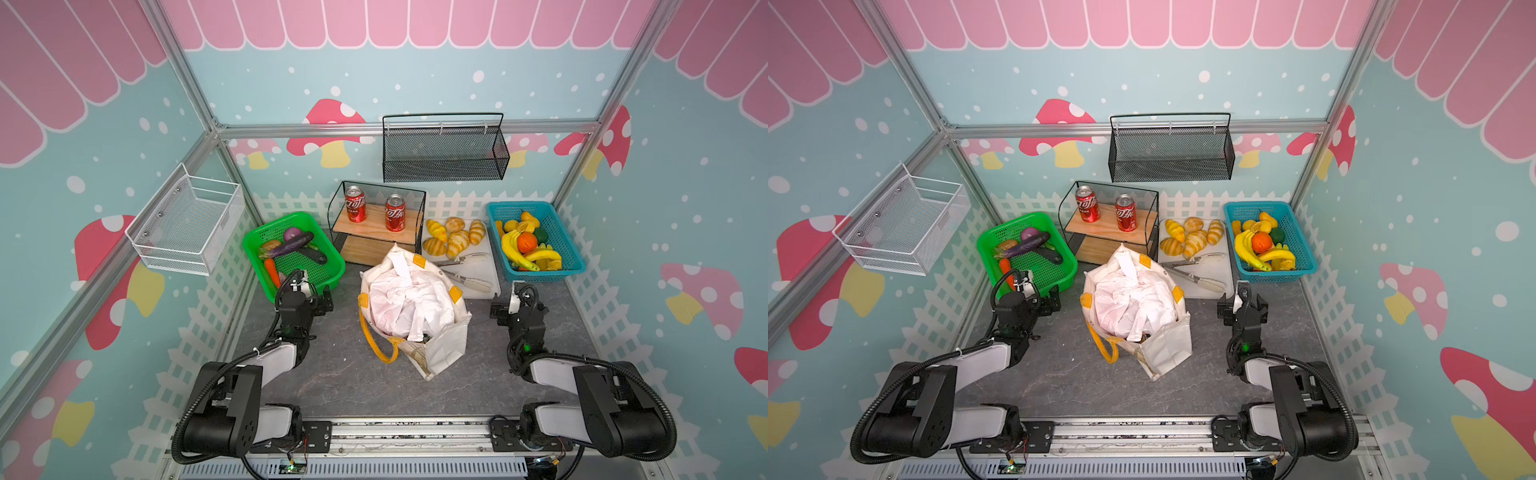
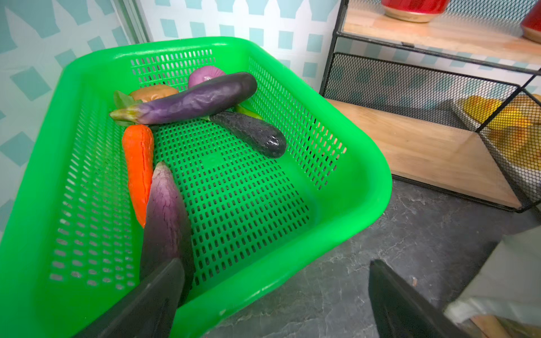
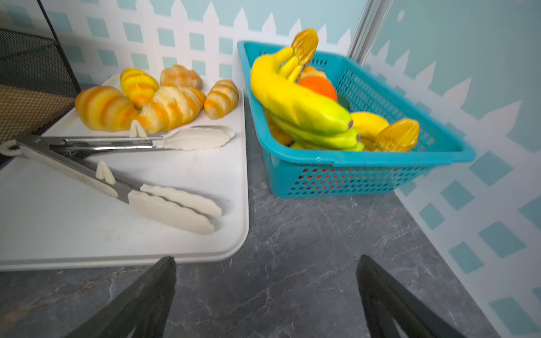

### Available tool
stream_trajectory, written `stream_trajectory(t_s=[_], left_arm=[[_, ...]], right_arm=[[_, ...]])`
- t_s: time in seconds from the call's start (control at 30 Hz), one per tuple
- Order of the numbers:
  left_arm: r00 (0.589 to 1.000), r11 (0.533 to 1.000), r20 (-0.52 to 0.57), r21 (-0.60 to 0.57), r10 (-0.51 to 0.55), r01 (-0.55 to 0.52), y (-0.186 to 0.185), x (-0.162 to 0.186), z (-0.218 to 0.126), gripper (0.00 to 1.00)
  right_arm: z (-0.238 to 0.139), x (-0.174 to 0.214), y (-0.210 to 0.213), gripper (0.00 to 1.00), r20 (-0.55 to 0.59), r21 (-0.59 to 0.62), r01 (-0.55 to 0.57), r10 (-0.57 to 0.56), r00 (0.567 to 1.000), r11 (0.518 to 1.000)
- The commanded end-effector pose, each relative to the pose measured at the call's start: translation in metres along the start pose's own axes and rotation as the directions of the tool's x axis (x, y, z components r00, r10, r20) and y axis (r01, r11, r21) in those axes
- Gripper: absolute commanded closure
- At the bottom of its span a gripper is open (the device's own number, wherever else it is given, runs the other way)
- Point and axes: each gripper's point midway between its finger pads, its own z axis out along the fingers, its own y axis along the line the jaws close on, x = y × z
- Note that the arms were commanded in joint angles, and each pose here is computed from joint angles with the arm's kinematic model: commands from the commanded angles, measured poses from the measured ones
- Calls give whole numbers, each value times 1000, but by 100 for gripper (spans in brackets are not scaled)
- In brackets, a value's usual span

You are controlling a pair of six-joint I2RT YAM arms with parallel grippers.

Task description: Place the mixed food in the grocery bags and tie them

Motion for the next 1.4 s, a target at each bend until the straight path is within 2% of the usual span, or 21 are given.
stream_trajectory(t_s=[0.0, 0.03, 0.1, 0.13, 0.17, 0.2, 0.23, 0.27, 0.3, 0.37, 0.4, 0.47, 0.53, 1.17, 1.3, 1.37], left_arm=[[992, 999, 125, 22, 37, -40, 2, -17, -4, 0], [987, 1000, 158, 22, 17, -21, 7, -19, -5, 0], [988, 999, 155, 49, -10, 3, 10, -9, 2, 0], [991, 999, 134, 52, -10, 3, 10, 0, 8, 0], [985, 998, 171, 56, -11, 2, 9, -6, 12, 0], [987, 999, 163, 54, -9, 0, 9, -10, 15, 0], [998, 1000, 58, 26, -9, 8, 13, 1, 23, 0], [999, 1000, 50, 7, -11, 11, 16, 2, 27, 0], [997, 1000, 82, 7, -6, 6, 14, -1, 27, 0], [999, 1000, 46, -13, -12, 13, 17, 2, 27, 0], [997, 1000, 79, -13, -10, 11, 17, 0, 27, 0], [999, 1000, 49, -15, -14, 14, 17, 1, 26, 0], [997, 1000, 74, -15, -8, 9, 17, -1, 26, 0], [998, 1000, 62, -19, 2, 0, 15, 0, 27, 0], [998, 1000, 62, -20, 2, -1, 15, 1, 27, 0], [998, 1000, 61, -20, 1, 0, 16, 1, 27, 0]], right_arm=[[-6, -32, -11, 2, 185, 22, 6, -10, 983, 1000], [-6, -27, -15, 2, 193, 22, -14, 9, 981, 1000], [-7, -22, -18, 2, 228, 18, -28, 23, 973, 999], [-7, -18, -17, 2, 210, 15, -21, 18, 978, 1000], [-2, -12, -17, 2, 164, 10, -31, 29, 986, 999], [1, -13, -18, 2, 160, 14, -39, 37, 987, 999], [3, -16, -20, 2, 178, 22, -38, 33, 984, 999], [8, -11, -19, 2, 147, 21, -34, 30, 989, 999], [14, -8, -19, 2, 106, 25, -41, 38, 994, 999], [9, -15, -19, 1, 157, 26, -30, 26, 987, 999], [8, -14, -17, 1, 150, 14, -31, 29, 988, 999], [11, -14, -16, 1, 146, 12, -26, 23, 989, 1000], [13, -12, -16, 1, 127, 12, -23, 22, 992, 1000], [13, -13, -15, 1, 133, 9, -19, 18, 991, 1000], [17, -13, 4, 1, 132, -83, 36, -25, 991, 996], [17, -13, 4, 1, 131, -83, 36, -25, 991, 996]])
